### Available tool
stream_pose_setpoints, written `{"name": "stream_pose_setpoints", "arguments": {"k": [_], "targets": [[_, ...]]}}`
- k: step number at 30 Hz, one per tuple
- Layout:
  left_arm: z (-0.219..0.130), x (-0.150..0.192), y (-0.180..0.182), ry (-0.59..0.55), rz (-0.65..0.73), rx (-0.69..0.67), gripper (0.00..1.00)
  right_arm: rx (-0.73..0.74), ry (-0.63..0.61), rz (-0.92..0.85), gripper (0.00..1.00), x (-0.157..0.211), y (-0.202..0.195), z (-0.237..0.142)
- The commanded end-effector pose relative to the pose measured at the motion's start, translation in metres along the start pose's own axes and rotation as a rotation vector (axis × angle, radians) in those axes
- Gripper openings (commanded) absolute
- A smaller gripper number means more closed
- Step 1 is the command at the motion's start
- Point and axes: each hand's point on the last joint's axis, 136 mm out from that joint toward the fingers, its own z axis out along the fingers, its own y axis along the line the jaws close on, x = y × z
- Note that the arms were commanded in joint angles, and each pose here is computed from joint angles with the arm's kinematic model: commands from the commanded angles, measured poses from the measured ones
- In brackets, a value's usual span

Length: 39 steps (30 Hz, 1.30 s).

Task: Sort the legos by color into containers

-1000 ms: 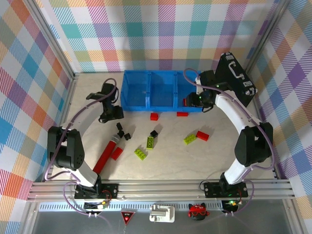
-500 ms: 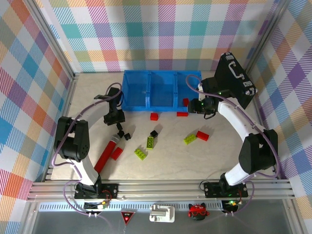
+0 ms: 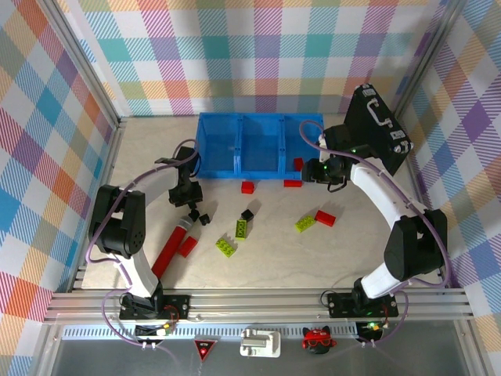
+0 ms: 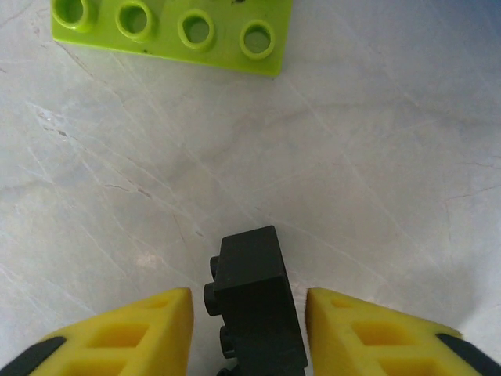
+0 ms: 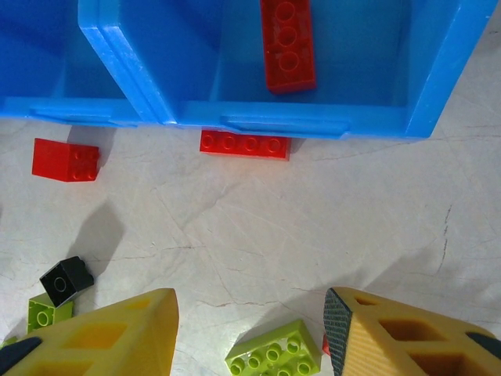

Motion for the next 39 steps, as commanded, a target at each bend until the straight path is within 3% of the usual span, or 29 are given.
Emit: {"name": "stream_pose_setpoints", "arguments": {"k": [1,8,12,23,30,39], "targets": [[0.002,0.003,0.0,-0.002,-0.007,-0.009,0.37,-0.03,-0.028,0.011,0.54,-0.003,0.006,-0.013],[-0.005,0.001,-0.002,-0.018,-0.002,0.007,0.22,-0.029,-0.029,0.013,0.54,0.0,0.005,-0.016],[-0.01,0.0,-0.004,-0.024,0.009,0.007,0.17,-0.038,-0.033,0.01,0.54,0.0,0.008,-0.022],[-0.058,-0.018,-0.011,-0.11,0.052,0.041,0.17,-0.033,-0.045,0.0,0.54,0.0,0.008,-0.033],[-0.1,-0.04,-0.035,-0.195,0.109,0.069,0.17,-0.027,-0.038,0.003,0.54,0.007,0.006,-0.034],[-0.099,-0.077,-0.075,-0.241,0.168,0.108,0.17,-0.012,-0.04,0.01,0.54,0.016,0.001,-0.04]]}}
